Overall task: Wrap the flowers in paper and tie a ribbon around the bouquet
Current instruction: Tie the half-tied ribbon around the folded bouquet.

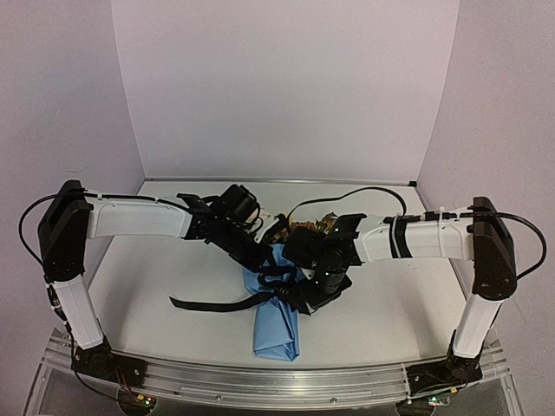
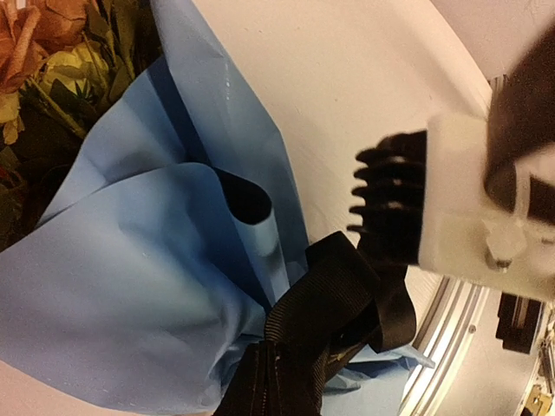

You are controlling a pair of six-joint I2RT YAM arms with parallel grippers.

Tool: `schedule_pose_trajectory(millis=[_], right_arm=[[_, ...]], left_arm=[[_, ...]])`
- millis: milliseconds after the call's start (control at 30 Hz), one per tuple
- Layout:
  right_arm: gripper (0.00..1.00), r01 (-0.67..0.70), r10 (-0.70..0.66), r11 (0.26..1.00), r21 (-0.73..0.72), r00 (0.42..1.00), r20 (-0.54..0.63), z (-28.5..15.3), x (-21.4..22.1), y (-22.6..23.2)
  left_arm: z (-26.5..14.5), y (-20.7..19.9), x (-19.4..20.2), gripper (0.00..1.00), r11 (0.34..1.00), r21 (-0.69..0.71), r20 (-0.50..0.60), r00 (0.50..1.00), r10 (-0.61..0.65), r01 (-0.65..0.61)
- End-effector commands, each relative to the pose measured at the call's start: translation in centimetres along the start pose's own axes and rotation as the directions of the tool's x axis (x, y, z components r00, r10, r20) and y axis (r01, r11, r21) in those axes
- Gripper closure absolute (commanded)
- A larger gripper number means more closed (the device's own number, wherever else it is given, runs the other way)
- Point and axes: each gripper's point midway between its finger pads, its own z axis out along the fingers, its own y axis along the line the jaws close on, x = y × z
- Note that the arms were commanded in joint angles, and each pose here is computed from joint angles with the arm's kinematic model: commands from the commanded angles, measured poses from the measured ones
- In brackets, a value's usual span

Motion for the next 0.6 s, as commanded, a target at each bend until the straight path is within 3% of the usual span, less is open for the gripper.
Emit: schedule_pose_trajectory(millis=[0, 200, 400, 567], right_arm=[[1.00, -0.019, 0.019, 1.000, 0.002, 0.997, 0.070, -2.1, -1.3, -0.9], [1.00, -0.010, 0.011, 1.000, -0.008, 0.996, 0.084, -2.6, -1.8, -0.7], [1.00, 0.000, 0.002, 1.000, -0.019, 0.995, 0.098, -3.2, -2.3, -0.5], [1.00, 0.006, -0.004, 1.000, -0.016, 0.995, 0.102, -3.5, -2.5, -0.5]], left_arm=[[-2.9, -1.8, -0.8, 0.98, 0.993, 0.026, 0.009, 0.993, 0.114, -0.114], [-3.0, -1.1, 0.9, 0.99, 0.992, -0.001, -0.059, 0.990, 0.125, -0.125], [-2.8, -0.8, -0.5, 1.00, 0.987, -0.026, -0.070, 0.986, 0.154, -0.157], [-1.7, -1.0, -1.7, 0.90, 0.985, -0.003, -0.066, 0.983, 0.172, -0.172]])
